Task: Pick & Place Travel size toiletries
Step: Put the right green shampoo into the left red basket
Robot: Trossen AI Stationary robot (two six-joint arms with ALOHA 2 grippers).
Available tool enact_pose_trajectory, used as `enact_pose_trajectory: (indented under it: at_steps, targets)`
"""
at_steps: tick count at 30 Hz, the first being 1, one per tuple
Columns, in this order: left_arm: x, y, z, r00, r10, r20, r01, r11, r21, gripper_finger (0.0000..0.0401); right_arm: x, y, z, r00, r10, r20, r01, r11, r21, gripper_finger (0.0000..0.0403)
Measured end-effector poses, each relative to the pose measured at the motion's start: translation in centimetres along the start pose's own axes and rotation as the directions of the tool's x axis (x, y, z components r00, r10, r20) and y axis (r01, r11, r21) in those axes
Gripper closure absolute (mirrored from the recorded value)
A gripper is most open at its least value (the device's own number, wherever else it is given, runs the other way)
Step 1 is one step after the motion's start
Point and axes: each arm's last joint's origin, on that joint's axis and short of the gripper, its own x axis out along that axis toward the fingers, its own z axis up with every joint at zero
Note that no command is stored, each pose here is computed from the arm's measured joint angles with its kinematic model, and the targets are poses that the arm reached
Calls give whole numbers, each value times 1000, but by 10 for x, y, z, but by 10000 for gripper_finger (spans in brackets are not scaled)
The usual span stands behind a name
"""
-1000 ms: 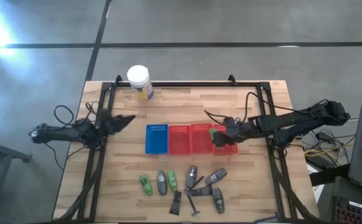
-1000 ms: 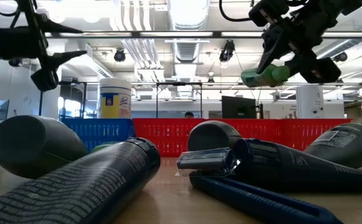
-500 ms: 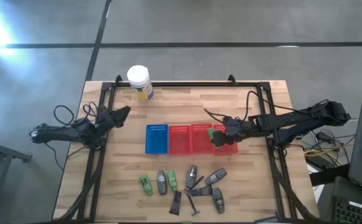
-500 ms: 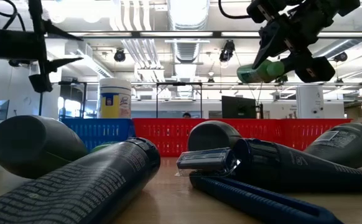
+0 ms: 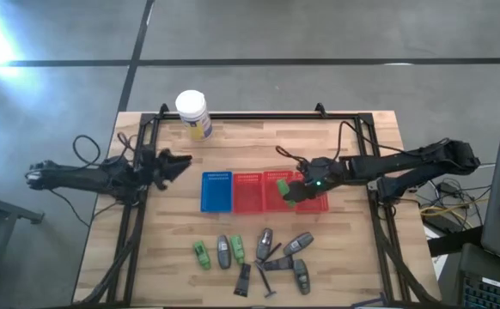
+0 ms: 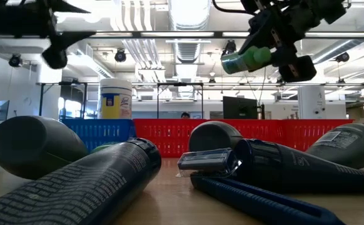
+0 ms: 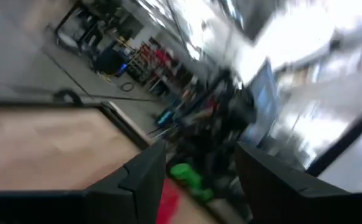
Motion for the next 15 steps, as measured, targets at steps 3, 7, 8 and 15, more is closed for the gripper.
enact_pose_trajectory:
  at_steps: [3,7,8,15]
  targets:
    - [24,-16,6,995,28,-99,-1,963,270,204,8,0,1,997,30,-70,-30,1000,-5,254]
    - [59,-32,3,935,151,-321,53,836,547,204,13,1,1,993,56,-108,-58,998,-11,257]
    - [66,-35,1,910,185,-371,81,798,597,204,14,1,1,991,60,-116,-62,998,-10,258]
    - [114,-57,-5,813,303,-497,335,455,825,203,11,7,1,983,112,-143,-115,993,-14,253]
